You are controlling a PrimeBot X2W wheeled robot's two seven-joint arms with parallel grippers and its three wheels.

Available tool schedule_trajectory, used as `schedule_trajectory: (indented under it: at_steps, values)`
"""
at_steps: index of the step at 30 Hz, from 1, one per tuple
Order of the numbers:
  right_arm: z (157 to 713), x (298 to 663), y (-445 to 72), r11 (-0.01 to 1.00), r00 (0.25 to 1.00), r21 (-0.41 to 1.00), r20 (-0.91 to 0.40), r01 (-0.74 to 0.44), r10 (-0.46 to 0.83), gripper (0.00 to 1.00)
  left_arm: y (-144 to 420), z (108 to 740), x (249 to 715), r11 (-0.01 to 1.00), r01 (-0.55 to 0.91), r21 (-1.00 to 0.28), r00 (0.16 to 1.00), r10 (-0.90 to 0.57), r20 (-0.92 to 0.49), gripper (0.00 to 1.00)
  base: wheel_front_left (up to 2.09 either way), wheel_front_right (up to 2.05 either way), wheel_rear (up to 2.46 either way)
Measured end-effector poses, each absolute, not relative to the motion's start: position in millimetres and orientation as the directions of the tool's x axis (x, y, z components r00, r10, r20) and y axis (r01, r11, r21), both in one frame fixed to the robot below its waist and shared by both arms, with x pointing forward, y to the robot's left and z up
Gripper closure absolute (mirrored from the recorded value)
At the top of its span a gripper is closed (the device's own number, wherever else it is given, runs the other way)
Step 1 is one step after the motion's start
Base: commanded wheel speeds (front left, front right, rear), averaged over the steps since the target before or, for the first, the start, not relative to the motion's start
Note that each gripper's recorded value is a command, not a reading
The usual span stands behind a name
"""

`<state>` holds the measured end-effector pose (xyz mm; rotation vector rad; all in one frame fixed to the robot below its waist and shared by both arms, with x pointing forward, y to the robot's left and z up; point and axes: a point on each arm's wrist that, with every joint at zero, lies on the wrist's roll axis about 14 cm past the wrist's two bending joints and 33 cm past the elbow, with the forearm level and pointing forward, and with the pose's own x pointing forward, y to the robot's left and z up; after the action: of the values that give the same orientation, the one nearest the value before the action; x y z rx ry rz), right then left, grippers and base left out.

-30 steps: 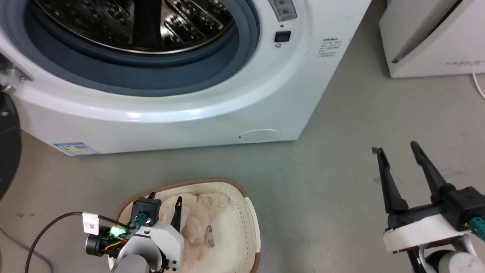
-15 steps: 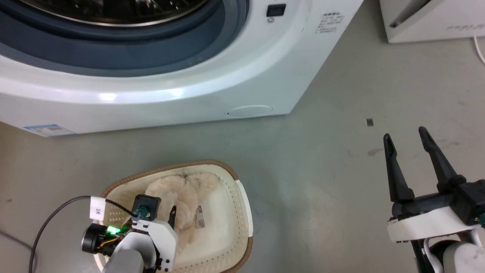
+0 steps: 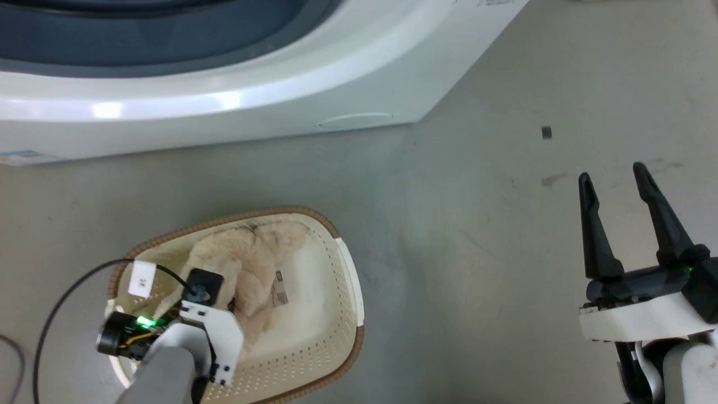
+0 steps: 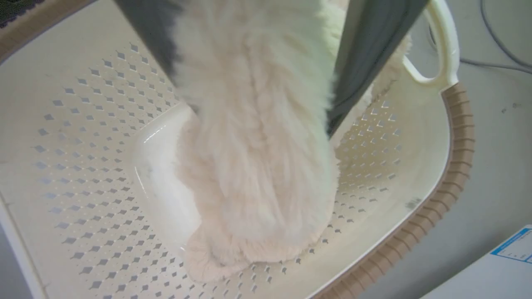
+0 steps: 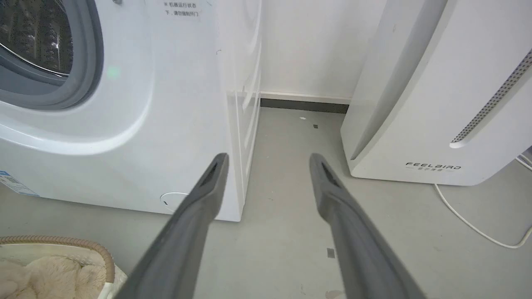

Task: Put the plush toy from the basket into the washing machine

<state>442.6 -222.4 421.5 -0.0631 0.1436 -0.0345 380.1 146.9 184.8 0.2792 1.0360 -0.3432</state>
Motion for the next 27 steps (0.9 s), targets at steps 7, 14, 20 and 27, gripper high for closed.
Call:
schedule_trajectory:
  at_steps: [7,14,20,27]
  values:
    - [402.9,451.1,-226.6,0.997,0.985,-0.075,-0.165,0.035,-0.047,0.00,158.7,152.0,375.1,0.900,0.432,0.065,0.382,-0.117,-0.917,0.00,0.00,0.00,0.00]
    - [386.4,457.6,-230.7,0.997,0.982,-0.070,-0.181,0.044,-0.056,0.00,161.5,126.1,363.3,0.881,0.473,0.026,0.295,-0.130,-0.947,1.00,0.00,0.00,0.00]
    - [388.1,462.2,-233.5,0.996,0.985,-0.069,-0.162,0.052,-0.062,0.00,164.4,120.6,353.3,0.881,0.472,0.009,0.280,-0.141,-0.950,1.00,0.00,0.00,0.00]
    - [412.5,464.4,-237.5,0.996,0.993,-0.055,-0.093,0.070,-0.075,0.00,162.1,138.2,352.2,0.897,0.441,-0.010,0.335,-0.175,-0.926,1.00,0.00,0.00,0.00]
